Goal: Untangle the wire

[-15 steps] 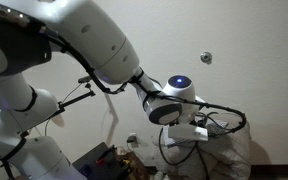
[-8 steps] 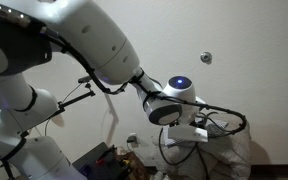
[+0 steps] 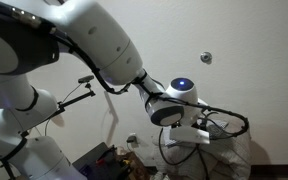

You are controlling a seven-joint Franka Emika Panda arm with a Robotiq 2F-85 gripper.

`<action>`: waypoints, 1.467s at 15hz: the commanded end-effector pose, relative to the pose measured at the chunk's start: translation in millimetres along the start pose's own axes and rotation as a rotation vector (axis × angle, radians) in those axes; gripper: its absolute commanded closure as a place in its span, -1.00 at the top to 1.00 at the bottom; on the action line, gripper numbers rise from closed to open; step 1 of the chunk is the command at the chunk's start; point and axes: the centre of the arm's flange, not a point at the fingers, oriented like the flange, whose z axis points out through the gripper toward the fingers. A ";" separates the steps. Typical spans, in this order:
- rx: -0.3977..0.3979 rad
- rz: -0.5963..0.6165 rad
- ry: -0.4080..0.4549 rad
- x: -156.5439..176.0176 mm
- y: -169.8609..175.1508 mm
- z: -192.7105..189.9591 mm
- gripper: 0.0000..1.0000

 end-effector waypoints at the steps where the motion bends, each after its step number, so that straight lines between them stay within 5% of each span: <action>1: -0.007 0.013 -0.004 3.4 6.8 7.3 1.00; 22: 0.031 -0.021 -0.063 17.4 -3.1 30.4 1.00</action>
